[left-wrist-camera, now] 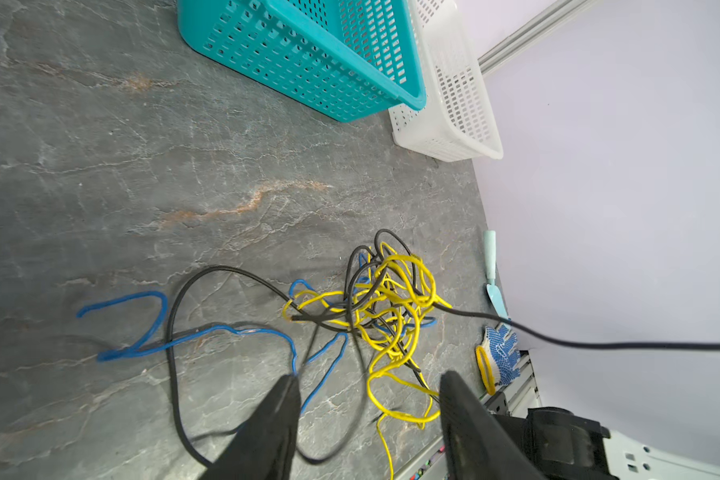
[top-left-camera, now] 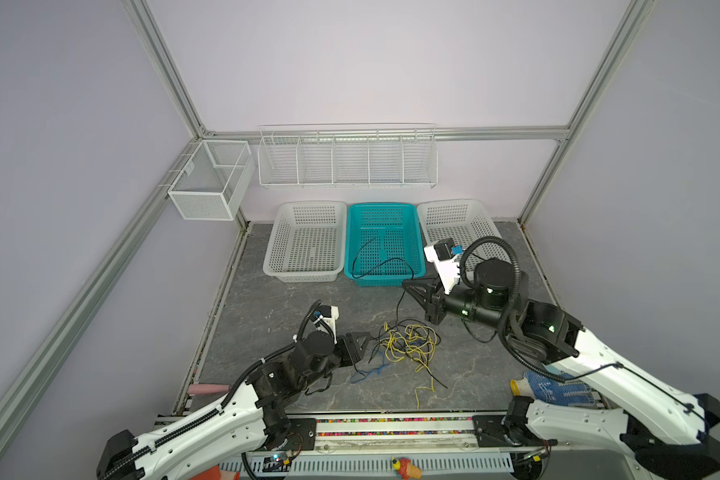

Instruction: Untangle the cables

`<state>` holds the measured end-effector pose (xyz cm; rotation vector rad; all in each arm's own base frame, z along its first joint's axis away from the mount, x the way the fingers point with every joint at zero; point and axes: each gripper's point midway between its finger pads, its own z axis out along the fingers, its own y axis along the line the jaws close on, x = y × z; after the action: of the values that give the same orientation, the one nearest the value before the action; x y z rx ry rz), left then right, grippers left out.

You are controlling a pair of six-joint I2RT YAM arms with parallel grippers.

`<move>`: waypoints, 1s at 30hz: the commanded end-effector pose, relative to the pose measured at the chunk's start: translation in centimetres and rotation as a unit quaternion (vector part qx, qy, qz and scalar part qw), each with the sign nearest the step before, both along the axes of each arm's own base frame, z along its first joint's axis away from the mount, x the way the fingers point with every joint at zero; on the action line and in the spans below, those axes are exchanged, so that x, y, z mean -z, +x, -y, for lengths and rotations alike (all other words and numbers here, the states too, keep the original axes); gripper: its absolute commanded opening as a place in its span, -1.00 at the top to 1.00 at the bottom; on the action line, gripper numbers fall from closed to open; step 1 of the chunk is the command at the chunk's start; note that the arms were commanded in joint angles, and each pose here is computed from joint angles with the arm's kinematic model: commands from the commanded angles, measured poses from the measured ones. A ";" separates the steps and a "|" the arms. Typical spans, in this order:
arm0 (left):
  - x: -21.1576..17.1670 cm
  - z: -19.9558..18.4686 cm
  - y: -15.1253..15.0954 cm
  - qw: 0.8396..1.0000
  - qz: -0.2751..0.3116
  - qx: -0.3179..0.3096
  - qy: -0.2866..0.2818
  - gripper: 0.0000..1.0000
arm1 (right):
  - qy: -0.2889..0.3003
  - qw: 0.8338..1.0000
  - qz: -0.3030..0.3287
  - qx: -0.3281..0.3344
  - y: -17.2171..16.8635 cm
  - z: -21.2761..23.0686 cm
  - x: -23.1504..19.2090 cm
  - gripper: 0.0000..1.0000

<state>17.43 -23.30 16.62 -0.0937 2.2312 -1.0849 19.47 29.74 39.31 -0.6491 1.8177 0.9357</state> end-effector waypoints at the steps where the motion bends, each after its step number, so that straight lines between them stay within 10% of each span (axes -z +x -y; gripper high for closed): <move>1: -0.3 0.9 0.2 1.000 0.003 0.006 -0.025 -0.18 | -0.006 1.000 0.022 0.005 0.1 0.3 -1.8 0.88; 30: 3.2 2.5 1.3 0.999 -0.014 0.021 0.048 -0.41 | -0.048 0.997 0.039 0.035 -0.8 4.2 -13.6 0.88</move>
<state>17.89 -25.15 11.51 -0.0230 2.3790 -0.9652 18.90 25.85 54.83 -0.6462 1.7250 0.7989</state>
